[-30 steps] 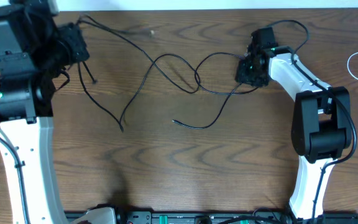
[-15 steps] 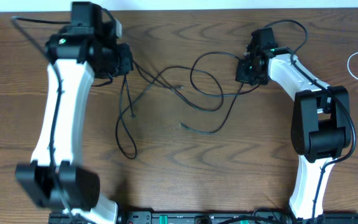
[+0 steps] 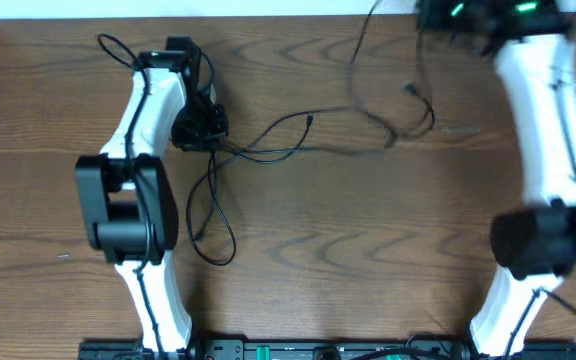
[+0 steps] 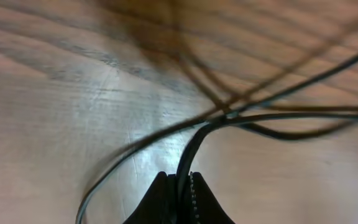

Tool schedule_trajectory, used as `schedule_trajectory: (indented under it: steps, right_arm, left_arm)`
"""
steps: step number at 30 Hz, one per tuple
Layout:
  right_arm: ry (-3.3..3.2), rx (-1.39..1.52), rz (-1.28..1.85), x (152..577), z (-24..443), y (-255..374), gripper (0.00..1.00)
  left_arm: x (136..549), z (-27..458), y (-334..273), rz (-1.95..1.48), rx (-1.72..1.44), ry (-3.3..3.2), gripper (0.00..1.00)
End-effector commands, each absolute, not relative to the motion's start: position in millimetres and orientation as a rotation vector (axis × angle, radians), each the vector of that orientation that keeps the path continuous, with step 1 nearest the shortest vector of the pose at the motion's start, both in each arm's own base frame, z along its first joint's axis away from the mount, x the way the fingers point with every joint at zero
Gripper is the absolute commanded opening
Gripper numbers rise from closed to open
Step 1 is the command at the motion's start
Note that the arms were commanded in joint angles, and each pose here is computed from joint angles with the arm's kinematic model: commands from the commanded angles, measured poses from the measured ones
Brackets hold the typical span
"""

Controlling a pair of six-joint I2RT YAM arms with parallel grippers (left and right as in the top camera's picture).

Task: Untangle cables

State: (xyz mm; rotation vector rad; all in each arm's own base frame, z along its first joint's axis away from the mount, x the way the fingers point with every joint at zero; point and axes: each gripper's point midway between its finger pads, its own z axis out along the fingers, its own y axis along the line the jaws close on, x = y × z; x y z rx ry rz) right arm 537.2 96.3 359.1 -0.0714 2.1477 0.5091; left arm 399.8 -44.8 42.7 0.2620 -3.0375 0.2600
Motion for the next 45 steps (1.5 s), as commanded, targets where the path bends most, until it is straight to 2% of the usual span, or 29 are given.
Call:
schedule_trajectory:
  steps: [1, 4, 9, 13, 17, 27, 37, 45]
  right_arm:
    - [1.869, -0.157, 0.508, 485.6, 484.6, 87.2, 0.01]
    - [1.704, -0.153, 0.456, 447.0, 551.7, 66.8, 0.01]
    - [1.517, -0.094, 0.346, 396.4, 617.8, 27.8, 0.01]
    - [1.422, -0.003, 0.235, 370.2, 647.3, -10.4, 0.01]
    - [1.405, 0.099, 0.151, 361.8, 651.1, -48.9, 0.01]
    - [1.598, 0.269, 0.033, 400.8, 584.9, -120.1, 0.01]
    - [1.7, 0.527, -0.145, 414.4, 520.9, -239.6, 0.01]
    - [1.865, 0.683, -0.208, 426.8, 428.7, -327.9, 0.01]
  left_arm:
    - [398.2, 20.2, -42.4, 0.23, 0.28, -2.987, 0.07]
    - [396.8, 2.0, -42.4, 0.222, 0.281, -2.955, 0.08]
    - [397.1, -22.9, -42.3, 0.214, 0.282, -2.927, 0.07]
    - [397.0, -34.8, -39.1, 0.182, 0.301, -2.918, 0.07]
    - [397.4, -40.1, -33.4, 0.13, 0.332, -2.922, 0.07]
    - [397.3, -40.7, -33.5, 0.131, 0.331, -2.923, 0.07]
    - [397.1, -40.9, -33.5, 0.131, 0.331, -2.922, 0.07]
    - [397.0, -40.9, -33.5, 0.131, 0.331, -2.922, 0.07]
